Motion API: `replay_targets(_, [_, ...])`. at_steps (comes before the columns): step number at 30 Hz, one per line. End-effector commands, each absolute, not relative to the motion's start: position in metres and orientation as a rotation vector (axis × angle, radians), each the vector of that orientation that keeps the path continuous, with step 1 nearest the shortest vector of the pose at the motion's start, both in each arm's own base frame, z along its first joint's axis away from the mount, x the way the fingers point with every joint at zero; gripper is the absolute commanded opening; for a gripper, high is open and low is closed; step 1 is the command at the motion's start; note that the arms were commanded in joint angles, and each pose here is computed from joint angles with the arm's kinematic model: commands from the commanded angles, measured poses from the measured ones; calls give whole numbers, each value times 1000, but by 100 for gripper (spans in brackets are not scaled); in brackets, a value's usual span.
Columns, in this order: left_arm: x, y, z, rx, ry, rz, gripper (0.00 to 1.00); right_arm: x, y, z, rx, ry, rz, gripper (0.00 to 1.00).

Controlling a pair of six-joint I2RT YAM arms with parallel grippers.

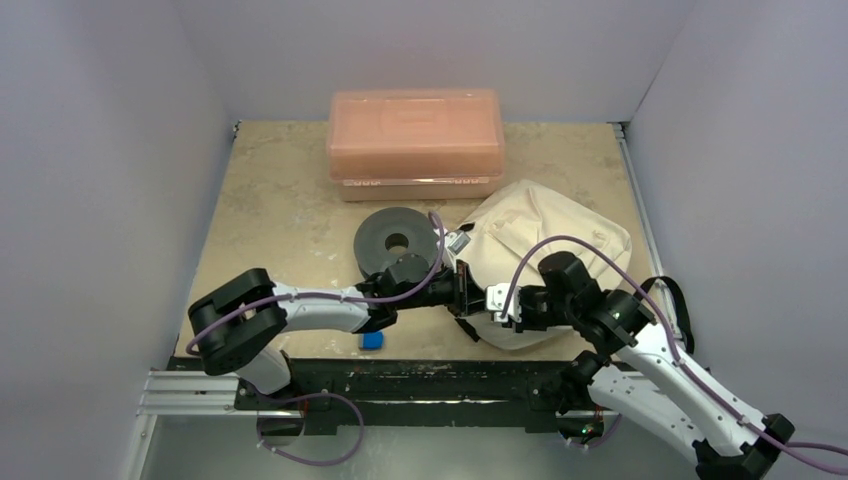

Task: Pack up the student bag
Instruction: Zip the student bag at the center of the board.

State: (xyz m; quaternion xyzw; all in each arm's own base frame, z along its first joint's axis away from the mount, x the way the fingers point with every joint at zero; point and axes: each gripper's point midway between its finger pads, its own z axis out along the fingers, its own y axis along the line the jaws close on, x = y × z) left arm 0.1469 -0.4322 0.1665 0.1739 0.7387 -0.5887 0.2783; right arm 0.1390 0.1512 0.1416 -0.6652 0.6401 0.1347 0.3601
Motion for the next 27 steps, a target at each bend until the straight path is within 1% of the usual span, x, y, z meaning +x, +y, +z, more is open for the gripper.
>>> replay_targets(1, [156, -426, 202, 434, 1824, -1593, 0, 142, 143, 137, -1744, 1652, 286, 15])
replay_targets(2, [159, -423, 200, 416, 1831, -1575, 0, 142, 138, 134, -1762, 1658, 257, 1])
replay_targets(3, [162, -420, 196, 393, 1850, -1547, 0, 142, 132, 131, -1768, 1674, 225, 0])
replay_targets(7, [188, -394, 170, 238, 1932, -1367, 0, 143, 122, 134, -1736, 1674, 170, 0])
replay_targets(11, [227, -349, 143, 83, 2005, -1149, 0, 143, 119, 136, -1722, 1679, 150, 0])
replay_targets(13, [250, -322, 135, 15, 2026, -1041, 0, 143, 116, 136, -1732, 1687, 139, 0])
replay_targets(16, [270, -299, 134, -28, 2011, -940, 0, 142, 120, 143, -1708, 1650, 155, 0])
replay_targets(20, [281, -293, 140, -5, 1996, -905, 0, 142, 118, 149, -1666, 1621, 138, 0])
replay_targets(22, [280, -307, 149, 62, 1983, -956, 0, 144, 117, 151, -1649, 1621, 129, 0])
replay_targets(24, [273, -328, 166, 153, 1944, -1078, 0, 147, 114, 151, -1640, 1631, 101, 0])
replay_targets(25, [268, -339, 174, 190, 1930, -1143, 0, 150, 112, 152, -1624, 1641, 74, 11])
replay_targets(26, [261, -348, 181, 216, 1917, -1199, 0, 151, 113, 155, -1602, 1646, 80, 31])
replay_targets(27, [254, -356, 188, 242, 1906, -1241, 0, 149, 115, 158, -1597, 1639, 102, 43])
